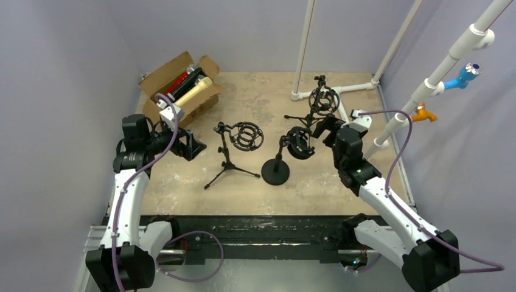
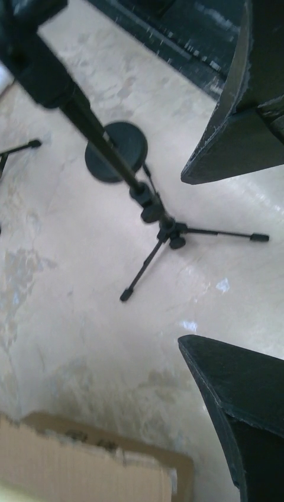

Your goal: Attach the microphones to the stand

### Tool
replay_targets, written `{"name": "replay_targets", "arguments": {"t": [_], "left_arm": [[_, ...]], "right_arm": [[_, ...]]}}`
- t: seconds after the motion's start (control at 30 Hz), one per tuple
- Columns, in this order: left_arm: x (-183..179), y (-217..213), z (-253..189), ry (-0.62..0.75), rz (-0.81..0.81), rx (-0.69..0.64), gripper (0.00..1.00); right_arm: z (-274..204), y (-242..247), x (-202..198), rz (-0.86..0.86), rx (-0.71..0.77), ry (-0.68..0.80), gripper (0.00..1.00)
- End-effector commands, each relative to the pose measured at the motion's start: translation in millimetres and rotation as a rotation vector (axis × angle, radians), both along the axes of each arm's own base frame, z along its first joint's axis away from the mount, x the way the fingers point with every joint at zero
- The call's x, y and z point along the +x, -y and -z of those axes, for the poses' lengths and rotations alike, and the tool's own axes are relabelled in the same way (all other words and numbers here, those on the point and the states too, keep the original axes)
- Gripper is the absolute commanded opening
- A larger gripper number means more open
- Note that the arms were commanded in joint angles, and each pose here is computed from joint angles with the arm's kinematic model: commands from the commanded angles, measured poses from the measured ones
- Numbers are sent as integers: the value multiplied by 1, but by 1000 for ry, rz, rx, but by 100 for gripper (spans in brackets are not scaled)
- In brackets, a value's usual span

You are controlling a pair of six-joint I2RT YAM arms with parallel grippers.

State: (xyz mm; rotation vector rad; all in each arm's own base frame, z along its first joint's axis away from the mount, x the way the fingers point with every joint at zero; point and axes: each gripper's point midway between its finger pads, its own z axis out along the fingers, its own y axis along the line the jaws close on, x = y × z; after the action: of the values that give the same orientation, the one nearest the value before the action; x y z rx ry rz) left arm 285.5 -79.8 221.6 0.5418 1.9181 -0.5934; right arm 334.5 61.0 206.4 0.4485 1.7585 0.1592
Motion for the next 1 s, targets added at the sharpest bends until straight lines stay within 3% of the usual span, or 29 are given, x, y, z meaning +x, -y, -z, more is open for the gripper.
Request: {"name": "replay_targets", "arguments": {"t": [0.0, 0.17, 0.57, 0.87, 0.97], "left_arm": [[-38, 31, -20, 1, 232, -73, 100], [-51, 56, -24, -6, 368, -113, 100], [-16, 94, -36, -25, 446, -149, 100], [13, 109, -40, 12, 456, -127, 99], [13, 114, -35, 12, 483, -109, 81]], "right_arm": [[9, -7, -24, 18, -29, -86, 99], [9, -14, -50, 7, -5, -101, 99], [7, -45, -92, -69, 9, -137, 99], [-20, -50, -104, -97, -52, -119, 99], [-27, -45, -105, -94, -96, -116, 99]]}}
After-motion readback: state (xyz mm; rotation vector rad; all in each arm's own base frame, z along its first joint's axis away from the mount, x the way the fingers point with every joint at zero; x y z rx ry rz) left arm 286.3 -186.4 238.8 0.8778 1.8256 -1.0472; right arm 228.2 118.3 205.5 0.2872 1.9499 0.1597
